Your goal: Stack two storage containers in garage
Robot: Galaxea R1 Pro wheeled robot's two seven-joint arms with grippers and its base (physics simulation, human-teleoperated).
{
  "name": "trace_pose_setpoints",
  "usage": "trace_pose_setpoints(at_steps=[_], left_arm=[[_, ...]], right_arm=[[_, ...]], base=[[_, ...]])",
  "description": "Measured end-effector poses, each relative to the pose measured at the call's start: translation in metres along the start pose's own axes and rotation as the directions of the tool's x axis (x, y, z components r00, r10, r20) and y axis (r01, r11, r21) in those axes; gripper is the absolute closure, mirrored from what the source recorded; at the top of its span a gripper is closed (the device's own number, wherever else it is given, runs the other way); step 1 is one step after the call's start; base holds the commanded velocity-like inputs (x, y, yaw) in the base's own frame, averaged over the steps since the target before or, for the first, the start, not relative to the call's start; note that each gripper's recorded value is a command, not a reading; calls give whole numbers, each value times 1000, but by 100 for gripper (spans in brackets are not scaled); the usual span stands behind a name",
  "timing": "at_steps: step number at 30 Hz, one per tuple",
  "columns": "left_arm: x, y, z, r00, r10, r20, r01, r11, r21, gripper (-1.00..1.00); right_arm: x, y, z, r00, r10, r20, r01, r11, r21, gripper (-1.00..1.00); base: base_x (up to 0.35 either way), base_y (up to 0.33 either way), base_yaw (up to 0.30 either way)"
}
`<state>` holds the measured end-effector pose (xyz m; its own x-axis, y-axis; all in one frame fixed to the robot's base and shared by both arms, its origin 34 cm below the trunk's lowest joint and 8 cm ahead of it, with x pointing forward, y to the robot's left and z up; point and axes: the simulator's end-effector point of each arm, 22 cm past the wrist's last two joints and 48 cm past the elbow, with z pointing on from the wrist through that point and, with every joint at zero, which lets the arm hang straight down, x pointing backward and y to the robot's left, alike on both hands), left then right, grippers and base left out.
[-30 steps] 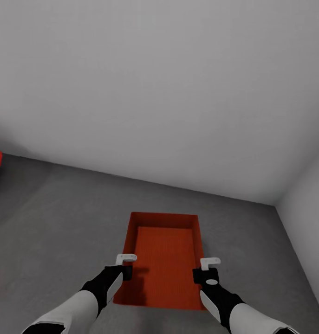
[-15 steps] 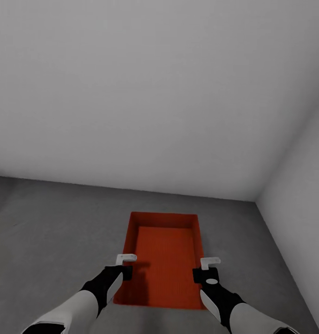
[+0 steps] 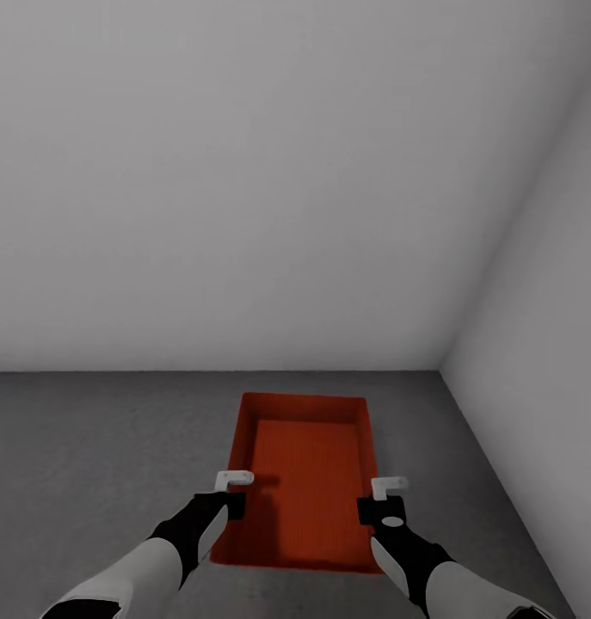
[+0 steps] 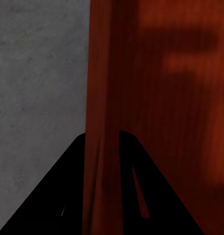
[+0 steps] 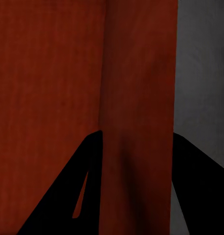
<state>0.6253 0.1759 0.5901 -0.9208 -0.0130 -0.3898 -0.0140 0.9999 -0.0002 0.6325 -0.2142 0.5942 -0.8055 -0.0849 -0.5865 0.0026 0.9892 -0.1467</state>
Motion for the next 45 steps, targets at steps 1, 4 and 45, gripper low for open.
trace_pose_setpoints(at_steps=[1,4,45], left_arm=[[0,0,0,1000,0,0,0,1000,0,100],[0,0,0,1000,-1,-1,1,1000,0,100],[0,0,0,1000,-3,0,3,1000,-1,100]], right_arm=[[0,0,0,1000,0,0,0,1000,0,100],[0,0,0,1000,-1,-1,1,1000,-1,100],[-1,0,1,1000,-2,1,2,1000,-1,100]], base=[[169,0,-48],[74,0,-21],[2,0,-1]])
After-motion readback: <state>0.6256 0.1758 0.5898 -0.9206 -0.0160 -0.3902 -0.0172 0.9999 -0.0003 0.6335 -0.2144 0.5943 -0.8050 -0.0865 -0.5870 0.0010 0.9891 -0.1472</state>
